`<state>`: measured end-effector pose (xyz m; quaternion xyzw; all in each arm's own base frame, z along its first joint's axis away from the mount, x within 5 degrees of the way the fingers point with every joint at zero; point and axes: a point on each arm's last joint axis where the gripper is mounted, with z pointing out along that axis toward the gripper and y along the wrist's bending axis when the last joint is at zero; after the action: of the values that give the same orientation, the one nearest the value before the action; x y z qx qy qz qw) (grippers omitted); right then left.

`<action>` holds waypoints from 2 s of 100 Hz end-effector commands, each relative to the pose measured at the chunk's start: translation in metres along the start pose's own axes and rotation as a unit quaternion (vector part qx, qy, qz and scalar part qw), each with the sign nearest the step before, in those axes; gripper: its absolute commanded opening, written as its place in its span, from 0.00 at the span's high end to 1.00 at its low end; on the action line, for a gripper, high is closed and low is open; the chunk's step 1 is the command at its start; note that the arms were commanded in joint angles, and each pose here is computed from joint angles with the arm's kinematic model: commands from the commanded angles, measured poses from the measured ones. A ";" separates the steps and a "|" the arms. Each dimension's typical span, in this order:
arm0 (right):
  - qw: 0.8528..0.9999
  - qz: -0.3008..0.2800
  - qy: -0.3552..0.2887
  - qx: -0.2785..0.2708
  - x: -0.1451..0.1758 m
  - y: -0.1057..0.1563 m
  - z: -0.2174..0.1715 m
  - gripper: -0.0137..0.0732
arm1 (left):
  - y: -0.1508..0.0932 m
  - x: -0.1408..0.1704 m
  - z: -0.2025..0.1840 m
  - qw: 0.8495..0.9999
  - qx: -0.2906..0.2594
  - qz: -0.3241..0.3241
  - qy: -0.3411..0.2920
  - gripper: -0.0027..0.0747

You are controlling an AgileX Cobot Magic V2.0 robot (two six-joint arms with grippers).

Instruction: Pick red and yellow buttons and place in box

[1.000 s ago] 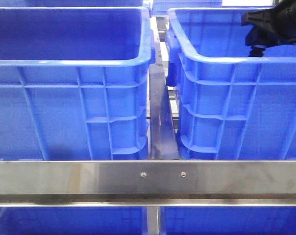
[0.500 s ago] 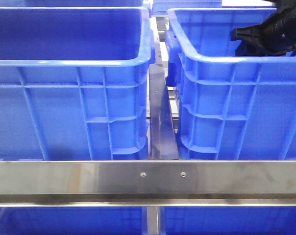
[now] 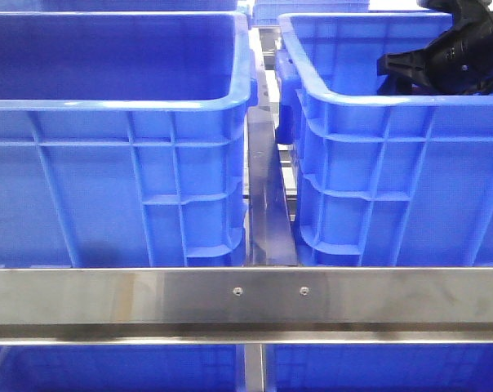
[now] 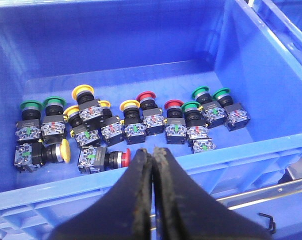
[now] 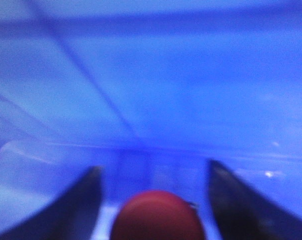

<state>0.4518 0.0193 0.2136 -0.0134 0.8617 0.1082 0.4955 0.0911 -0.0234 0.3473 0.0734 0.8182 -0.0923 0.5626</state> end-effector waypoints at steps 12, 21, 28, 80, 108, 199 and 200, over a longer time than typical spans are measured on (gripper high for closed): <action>0.997 -0.014 -0.072 -0.002 -0.047 0.011 -0.043 0.22 | -0.001 -0.014 -0.004 0.999 0.003 -0.006 -0.048 0.99; 0.996 -0.016 -0.085 0.000 -0.053 0.015 -0.060 0.22 | -0.001 -0.014 -0.004 0.999 0.003 -0.006 -0.048 0.99; 0.996 -0.018 -0.093 0.001 -0.055 0.018 -0.077 0.22 | -0.001 -0.014 -0.004 0.999 0.003 -0.006 -0.047 0.99; 0.978 -0.015 -0.188 0.085 -0.029 0.033 -0.245 0.24 | -0.001 -0.014 -0.004 0.999 0.003 -0.006 -0.047 0.99; 0.963 -0.003 -0.258 0.075 0.011 0.044 -0.319 0.24 | -0.001 -0.014 -0.004 0.999 0.003 -0.006 -0.047 0.99; 0.943 -0.017 -0.333 0.020 0.070 0.058 -0.372 0.92 | -0.001 -0.014 -0.003 0.999 0.003 -0.006 -0.046 0.99; 0.943 -0.017 -0.333 0.020 0.070 0.058 -0.372 0.92 | -0.001 -0.014 -0.003 0.999 0.003 -0.006 -0.046 0.99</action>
<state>0.0930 0.0051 0.3364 0.0303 0.6583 0.0758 0.7483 0.0909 -0.0233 0.3474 0.0726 0.8181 -0.0929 0.5628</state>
